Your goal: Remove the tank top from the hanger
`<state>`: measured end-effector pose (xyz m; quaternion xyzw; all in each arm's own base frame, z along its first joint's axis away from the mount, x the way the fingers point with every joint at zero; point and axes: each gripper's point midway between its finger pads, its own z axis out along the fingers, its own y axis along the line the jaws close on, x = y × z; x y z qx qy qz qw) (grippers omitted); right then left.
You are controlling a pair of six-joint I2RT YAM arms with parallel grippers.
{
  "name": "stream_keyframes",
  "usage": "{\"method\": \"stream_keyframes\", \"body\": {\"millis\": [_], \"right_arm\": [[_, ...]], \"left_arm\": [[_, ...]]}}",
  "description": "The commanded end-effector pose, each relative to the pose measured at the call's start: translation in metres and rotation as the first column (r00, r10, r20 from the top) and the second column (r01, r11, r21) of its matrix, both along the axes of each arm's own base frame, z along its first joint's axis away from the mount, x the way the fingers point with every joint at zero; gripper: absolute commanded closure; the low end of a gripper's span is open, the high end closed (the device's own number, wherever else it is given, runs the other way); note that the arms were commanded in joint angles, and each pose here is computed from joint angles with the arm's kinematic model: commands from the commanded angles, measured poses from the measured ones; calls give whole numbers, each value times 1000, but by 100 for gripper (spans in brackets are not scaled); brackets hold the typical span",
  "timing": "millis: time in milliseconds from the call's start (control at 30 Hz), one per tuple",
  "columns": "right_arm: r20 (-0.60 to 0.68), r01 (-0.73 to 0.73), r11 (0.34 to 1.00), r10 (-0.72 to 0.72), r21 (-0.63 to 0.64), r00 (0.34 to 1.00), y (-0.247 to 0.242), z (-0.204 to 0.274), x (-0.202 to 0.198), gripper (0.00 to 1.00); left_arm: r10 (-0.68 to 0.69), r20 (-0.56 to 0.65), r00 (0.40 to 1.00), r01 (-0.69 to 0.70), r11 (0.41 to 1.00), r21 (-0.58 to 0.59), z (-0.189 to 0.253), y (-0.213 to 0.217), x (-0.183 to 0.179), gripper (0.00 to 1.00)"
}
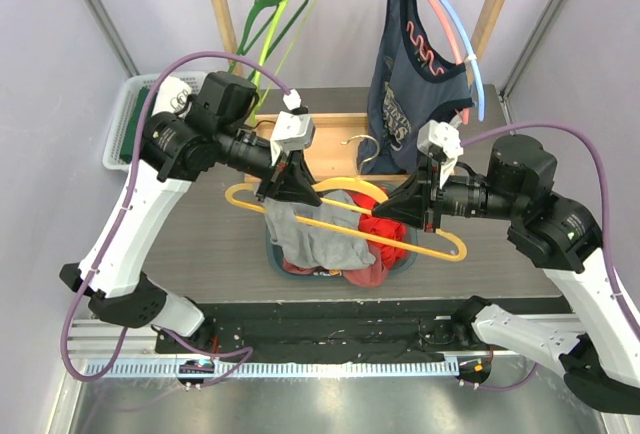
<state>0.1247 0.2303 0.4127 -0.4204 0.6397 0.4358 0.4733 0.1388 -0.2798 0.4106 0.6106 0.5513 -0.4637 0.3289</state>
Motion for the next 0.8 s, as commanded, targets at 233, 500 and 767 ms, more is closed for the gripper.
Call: {"method": "stream_keyframes", "body": {"millis": [233, 500, 767], "right_arm": [[31, 128, 991, -129, 44, 991, -19, 20, 2, 99], [74, 203, 979, -205, 34, 976, -32, 27, 7, 99], [88, 245, 969, -247, 32, 965, -46, 30, 1, 99]], "left_arm": [[190, 126, 974, -180, 980, -82, 33, -5, 38, 24], [453, 261, 852, -447, 890, -87, 38, 25, 71, 16], [510, 170, 843, -509, 859, -55, 10, 47, 44, 12]]}}
